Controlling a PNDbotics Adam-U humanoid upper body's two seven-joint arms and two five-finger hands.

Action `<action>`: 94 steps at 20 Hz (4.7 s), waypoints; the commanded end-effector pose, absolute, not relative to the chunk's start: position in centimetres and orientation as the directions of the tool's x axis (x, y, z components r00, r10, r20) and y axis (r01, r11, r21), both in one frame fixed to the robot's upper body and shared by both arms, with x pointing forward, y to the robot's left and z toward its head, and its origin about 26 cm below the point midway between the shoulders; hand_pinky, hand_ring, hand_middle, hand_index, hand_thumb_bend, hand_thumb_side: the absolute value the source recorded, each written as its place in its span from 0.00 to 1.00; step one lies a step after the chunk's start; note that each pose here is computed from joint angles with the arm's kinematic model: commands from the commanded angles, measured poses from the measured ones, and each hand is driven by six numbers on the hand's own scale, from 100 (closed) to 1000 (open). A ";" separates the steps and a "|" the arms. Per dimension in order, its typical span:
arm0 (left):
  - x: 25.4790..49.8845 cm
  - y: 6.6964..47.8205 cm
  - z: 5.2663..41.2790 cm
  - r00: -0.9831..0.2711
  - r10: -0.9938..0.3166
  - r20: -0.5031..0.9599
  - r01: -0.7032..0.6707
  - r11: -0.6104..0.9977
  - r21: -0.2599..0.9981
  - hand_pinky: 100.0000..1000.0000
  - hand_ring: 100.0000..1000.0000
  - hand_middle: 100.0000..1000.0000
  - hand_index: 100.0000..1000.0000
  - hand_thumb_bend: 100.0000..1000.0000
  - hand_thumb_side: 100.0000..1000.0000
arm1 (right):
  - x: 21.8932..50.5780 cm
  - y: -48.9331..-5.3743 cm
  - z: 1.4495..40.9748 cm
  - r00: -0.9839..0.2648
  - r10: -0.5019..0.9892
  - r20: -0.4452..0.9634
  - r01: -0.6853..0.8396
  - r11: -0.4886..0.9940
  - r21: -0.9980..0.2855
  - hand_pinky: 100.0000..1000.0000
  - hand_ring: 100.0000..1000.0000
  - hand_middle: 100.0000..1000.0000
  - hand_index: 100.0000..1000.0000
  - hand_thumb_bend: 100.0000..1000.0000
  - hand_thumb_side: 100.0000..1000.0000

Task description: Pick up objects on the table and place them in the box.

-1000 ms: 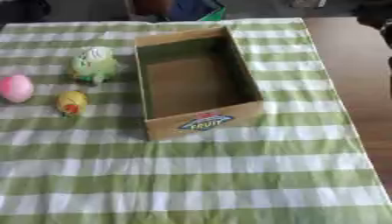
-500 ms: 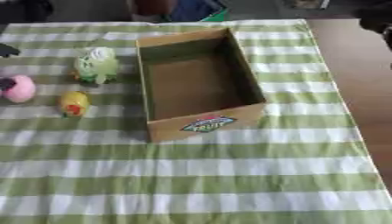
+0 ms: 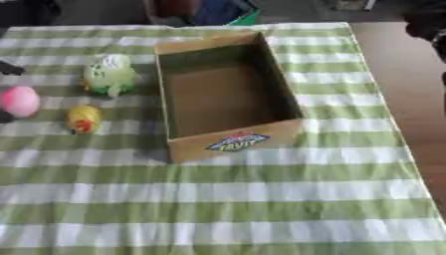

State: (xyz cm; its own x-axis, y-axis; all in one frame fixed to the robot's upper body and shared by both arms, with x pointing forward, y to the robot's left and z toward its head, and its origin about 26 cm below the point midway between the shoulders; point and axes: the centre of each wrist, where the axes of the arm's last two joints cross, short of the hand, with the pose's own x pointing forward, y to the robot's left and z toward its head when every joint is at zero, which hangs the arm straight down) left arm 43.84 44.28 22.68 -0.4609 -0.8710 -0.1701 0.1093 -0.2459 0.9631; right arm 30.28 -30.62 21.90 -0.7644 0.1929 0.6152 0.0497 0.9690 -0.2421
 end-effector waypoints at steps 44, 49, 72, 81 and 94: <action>44.2 43.6 23.6 -0.345 -0.900 -0.268 0.092 -0.316 0.944 0.46 0.66 0.57 0.80 0.15 0.58 | 30.1 -30.7 22.2 -0.765 0.186 0.616 0.046 0.971 -0.236 0.78 0.73 0.43 0.86 0.03 0.99; 44.2 43.5 23.4 -0.344 -0.899 -0.270 0.102 -0.322 0.941 0.39 0.60 0.52 0.69 0.00 0.45 | 30.1 -30.7 22.2 -0.763 0.183 0.620 0.045 0.972 -0.232 0.79 0.73 0.43 0.86 0.03 0.99; 44.1 41.7 26.0 -0.398 -0.909 -0.122 -0.017 -0.125 0.992 0.27 0.48 0.40 0.54 0.00 0.17 | 29.9 -30.6 22.0 -0.751 0.177 0.636 0.046 0.975 -0.216 0.79 0.73 0.43 0.86 0.01 1.00; 44.1 39.0 28.9 -0.442 -0.886 -0.141 -0.151 -0.082 0.985 0.27 0.46 0.38 0.52 0.00 0.19 | 29.8 -30.5 22.0 -0.750 0.173 0.638 0.047 0.977 -0.209 0.79 0.73 0.43 0.86 0.00 1.00; 44.5 29.2 33.2 -0.583 -0.791 -0.184 -0.417 0.097 0.904 0.28 0.47 0.37 0.51 0.00 0.23 | 30.1 -29.4 22.9 -0.776 0.130 0.617 0.013 0.982 -0.191 0.78 0.73 0.44 0.86 0.00 1.00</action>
State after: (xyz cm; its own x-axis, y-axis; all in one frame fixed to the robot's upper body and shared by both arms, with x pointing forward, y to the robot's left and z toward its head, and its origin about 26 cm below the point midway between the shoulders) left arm 45.09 29.79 31.34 -0.5852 -0.7964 -0.1523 -0.3488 0.0778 0.9340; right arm 30.41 -29.69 21.95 -0.7517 0.1420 0.6440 0.0256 0.9821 -0.1867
